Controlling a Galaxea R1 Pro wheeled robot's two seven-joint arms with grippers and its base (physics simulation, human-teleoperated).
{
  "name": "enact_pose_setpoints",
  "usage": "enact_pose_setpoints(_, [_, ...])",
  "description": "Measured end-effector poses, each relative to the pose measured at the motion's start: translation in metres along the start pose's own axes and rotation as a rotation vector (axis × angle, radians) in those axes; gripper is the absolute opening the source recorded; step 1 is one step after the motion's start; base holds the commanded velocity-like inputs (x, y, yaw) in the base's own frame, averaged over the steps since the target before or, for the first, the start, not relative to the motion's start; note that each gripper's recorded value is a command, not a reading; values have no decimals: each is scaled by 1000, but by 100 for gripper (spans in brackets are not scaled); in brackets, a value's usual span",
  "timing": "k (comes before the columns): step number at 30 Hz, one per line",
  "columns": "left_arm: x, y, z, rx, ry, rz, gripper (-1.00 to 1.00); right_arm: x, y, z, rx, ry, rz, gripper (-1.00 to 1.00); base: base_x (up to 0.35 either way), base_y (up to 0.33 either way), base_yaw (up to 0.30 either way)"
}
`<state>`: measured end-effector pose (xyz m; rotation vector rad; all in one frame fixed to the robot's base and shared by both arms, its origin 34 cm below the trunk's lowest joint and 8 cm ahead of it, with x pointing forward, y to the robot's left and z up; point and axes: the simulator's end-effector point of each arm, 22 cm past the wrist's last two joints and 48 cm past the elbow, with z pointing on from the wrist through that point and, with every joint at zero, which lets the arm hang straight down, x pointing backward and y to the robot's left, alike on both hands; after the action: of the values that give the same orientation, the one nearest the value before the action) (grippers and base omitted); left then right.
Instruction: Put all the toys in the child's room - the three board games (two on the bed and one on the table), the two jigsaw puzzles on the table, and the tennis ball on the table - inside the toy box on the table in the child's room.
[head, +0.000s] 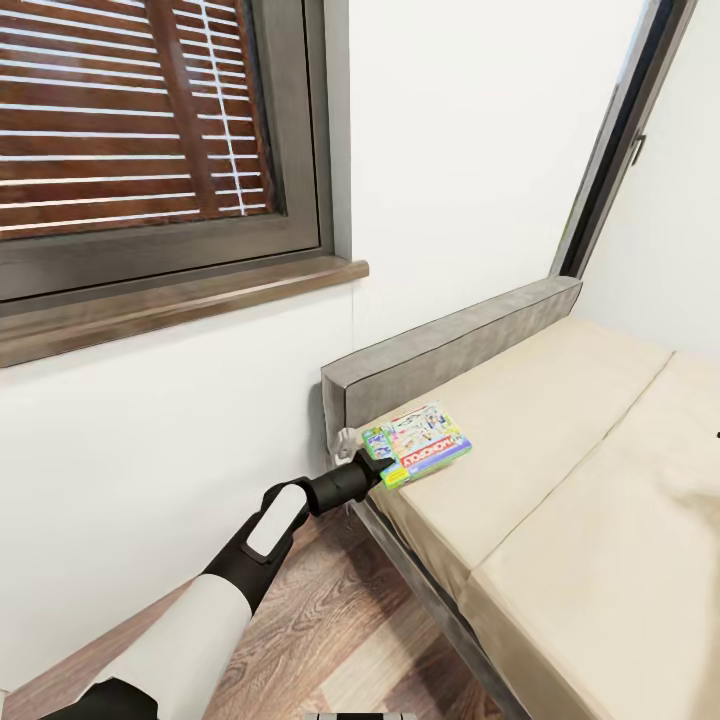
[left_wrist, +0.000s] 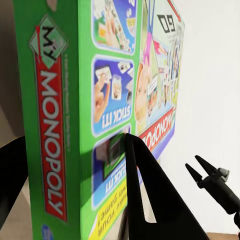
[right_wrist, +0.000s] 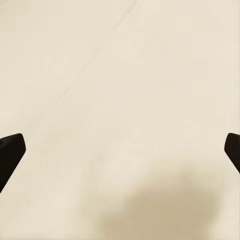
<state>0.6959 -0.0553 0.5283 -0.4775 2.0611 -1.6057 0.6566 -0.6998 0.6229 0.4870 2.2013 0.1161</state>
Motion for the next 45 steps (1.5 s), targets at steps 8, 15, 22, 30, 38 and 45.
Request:
enact_pose_setpoints(8, [0,-2,0,2,2,5,-100,3,2,0,-11,6,-3,100,0,0,0])
enact_pose_setpoints(15, [0,-7,1,7,2,21,-100,7,7,3,-25,10,-1,100,0,0,0])
enact_pose_setpoints(22, [17,-14,7,-38,43,103,-100,26,39,23,-94,38,-6,100,0,0,0])
enact_pose_setpoints(30, [23,-14,9,-64,56,131,-100,36,65,30,-132,40,-58,100,0,0,0])
enact_pose_setpoints(38, [24,-33,11,-47,58,165,-100,39,83,24,-149,62,-76,100,0,0,-39])
enact_pose_setpoints(45, [19,-97,3,19,31,240,-100,29,91,15,-152,83,-65,100,0,0,-5])
